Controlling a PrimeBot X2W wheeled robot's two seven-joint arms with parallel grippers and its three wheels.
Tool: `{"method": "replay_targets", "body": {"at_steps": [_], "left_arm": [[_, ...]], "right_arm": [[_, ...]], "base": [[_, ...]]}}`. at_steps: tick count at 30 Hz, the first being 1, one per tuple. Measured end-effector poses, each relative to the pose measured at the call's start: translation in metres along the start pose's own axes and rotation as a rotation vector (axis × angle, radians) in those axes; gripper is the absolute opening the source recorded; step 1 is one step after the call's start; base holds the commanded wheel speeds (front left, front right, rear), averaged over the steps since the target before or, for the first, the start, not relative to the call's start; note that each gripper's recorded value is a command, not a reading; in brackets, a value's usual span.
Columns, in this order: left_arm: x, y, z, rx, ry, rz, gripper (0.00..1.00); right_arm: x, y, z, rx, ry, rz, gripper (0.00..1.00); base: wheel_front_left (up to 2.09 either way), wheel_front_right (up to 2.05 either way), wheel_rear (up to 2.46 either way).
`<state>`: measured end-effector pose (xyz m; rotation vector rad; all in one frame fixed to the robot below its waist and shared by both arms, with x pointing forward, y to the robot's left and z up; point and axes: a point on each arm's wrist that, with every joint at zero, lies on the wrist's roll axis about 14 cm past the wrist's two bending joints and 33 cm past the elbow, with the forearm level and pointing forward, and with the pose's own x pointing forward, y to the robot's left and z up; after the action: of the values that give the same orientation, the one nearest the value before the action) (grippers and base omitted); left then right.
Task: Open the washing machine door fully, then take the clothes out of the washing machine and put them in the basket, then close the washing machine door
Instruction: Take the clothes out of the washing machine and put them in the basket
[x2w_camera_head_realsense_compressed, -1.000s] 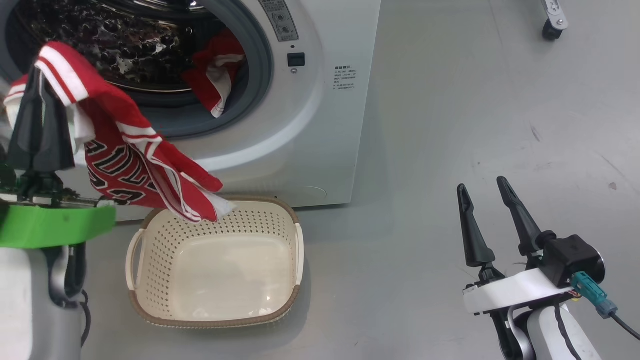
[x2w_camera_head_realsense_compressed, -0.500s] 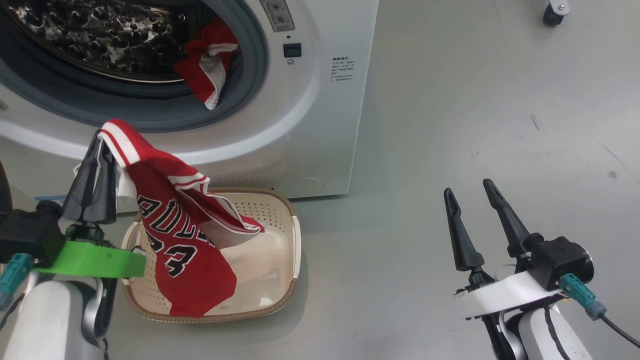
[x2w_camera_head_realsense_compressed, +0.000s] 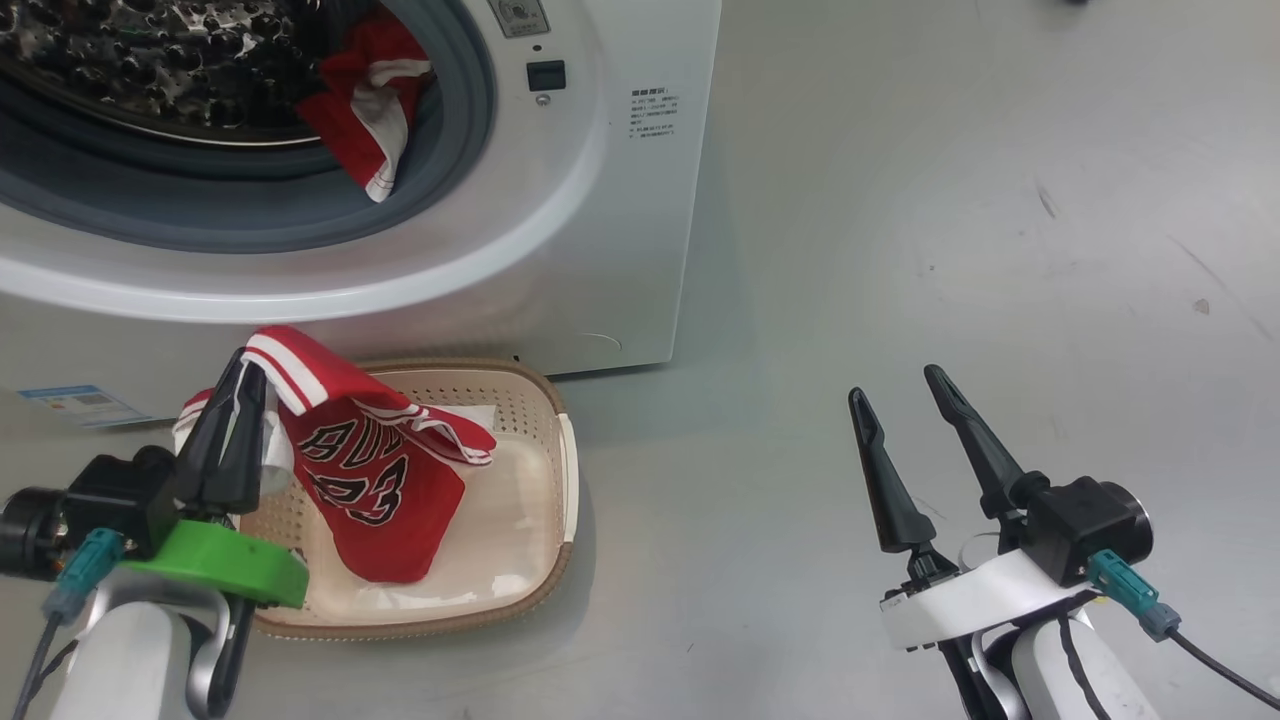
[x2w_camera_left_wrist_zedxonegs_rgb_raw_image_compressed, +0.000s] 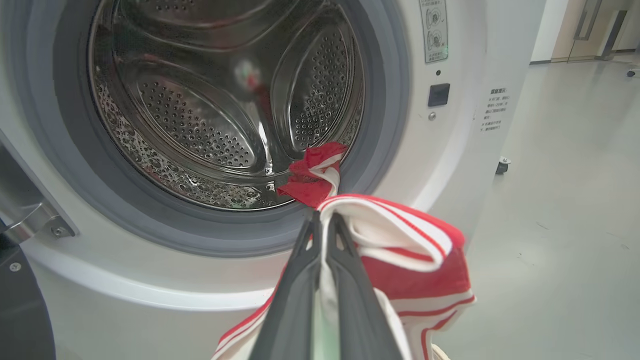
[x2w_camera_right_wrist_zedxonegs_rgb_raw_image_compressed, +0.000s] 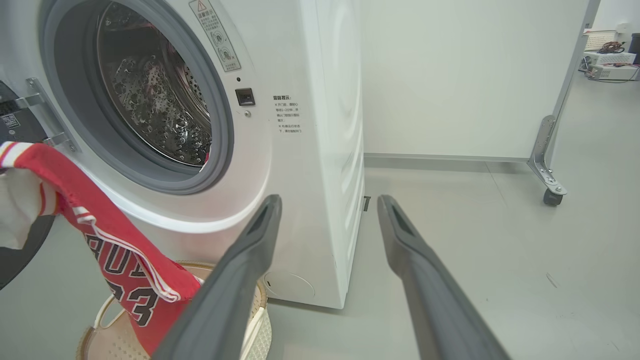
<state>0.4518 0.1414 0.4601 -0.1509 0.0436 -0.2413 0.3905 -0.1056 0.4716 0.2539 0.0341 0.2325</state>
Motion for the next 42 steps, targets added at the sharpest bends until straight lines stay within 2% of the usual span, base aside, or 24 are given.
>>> {"method": "replay_targets", "body": {"at_steps": [19, 42], "left_arm": [[-0.003, 0.002, -0.082, -0.009, 0.24, -0.006, 0.0], [0.004, 0.013, -0.182, -0.021, 0.544, 0.004, 0.0]], "right_arm": [[0.004, -0.025, 0.002, -0.011, -0.009, -0.077, 1.0], [0.009, -0.05, -0.017, -0.035, 0.047, -0.147, 1.0]], "base": [[0.0, 0.0, 0.0], [0.0, 0.0, 0.0]]}}
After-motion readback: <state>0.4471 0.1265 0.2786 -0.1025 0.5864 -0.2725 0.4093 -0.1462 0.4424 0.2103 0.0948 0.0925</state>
